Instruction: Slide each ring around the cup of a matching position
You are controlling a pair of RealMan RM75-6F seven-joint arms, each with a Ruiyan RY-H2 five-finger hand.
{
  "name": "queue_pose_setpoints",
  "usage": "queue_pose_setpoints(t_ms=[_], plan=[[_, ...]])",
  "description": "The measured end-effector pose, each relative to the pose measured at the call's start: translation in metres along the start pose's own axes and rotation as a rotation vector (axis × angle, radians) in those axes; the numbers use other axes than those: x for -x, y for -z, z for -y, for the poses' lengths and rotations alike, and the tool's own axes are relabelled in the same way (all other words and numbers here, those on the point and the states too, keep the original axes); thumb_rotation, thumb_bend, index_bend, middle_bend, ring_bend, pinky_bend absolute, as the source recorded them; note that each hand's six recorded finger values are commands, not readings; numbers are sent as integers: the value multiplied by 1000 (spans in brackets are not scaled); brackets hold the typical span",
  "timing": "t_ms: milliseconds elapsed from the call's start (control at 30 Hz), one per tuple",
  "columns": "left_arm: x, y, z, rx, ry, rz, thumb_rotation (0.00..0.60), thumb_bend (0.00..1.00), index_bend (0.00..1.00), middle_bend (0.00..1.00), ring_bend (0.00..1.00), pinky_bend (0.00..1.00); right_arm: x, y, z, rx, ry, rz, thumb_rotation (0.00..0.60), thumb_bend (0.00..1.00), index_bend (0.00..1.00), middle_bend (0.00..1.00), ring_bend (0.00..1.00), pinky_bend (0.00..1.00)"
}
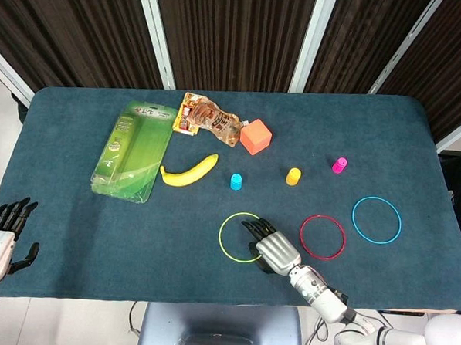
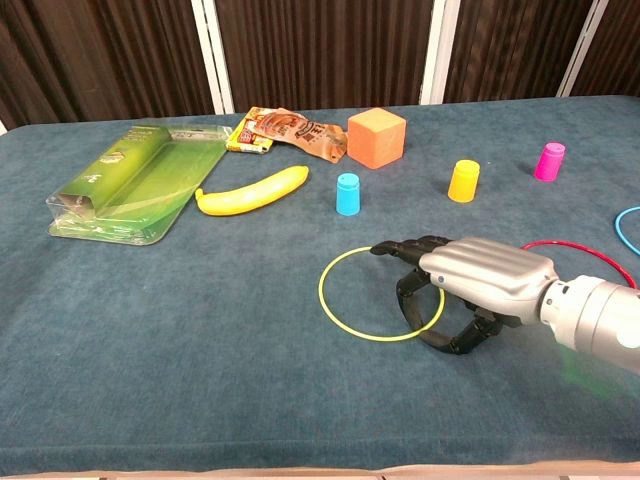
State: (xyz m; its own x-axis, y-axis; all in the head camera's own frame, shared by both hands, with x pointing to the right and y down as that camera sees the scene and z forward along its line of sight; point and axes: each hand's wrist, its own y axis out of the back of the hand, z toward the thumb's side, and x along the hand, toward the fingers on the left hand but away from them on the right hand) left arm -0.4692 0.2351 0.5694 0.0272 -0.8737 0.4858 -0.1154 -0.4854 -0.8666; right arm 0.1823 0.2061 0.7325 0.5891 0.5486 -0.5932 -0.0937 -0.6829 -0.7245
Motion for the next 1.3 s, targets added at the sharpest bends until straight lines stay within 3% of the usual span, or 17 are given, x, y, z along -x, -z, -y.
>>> queue_pose_setpoints(t_ms=[333,833,933,1167,1300], plan=[[1,0,-1,1,0,0,600,441,0,0,0,9,0,-2,-3,6,26,-7,600,525,886,113,0,0],[0,0,0,-1,2,1,600,440,0,0,0,10,5,-2,-27,11,139,-11,600,529,925,153,0,0],[0,0,0,-1,2,0,600,440,0,0,0,9,7,-3,-36,8,172,-15,600,530,925,157,0,0],[-1,1,1,-1,5,-7,600,439,0,0,0,10,15,-9,-81,-45,349,-33,600,530,925,165,0,0],[-2,0,2,-3,8,-8,600,439,0,0,0,10,28,-7,-100,-86,404,-21,600,530,924,167,0,0]])
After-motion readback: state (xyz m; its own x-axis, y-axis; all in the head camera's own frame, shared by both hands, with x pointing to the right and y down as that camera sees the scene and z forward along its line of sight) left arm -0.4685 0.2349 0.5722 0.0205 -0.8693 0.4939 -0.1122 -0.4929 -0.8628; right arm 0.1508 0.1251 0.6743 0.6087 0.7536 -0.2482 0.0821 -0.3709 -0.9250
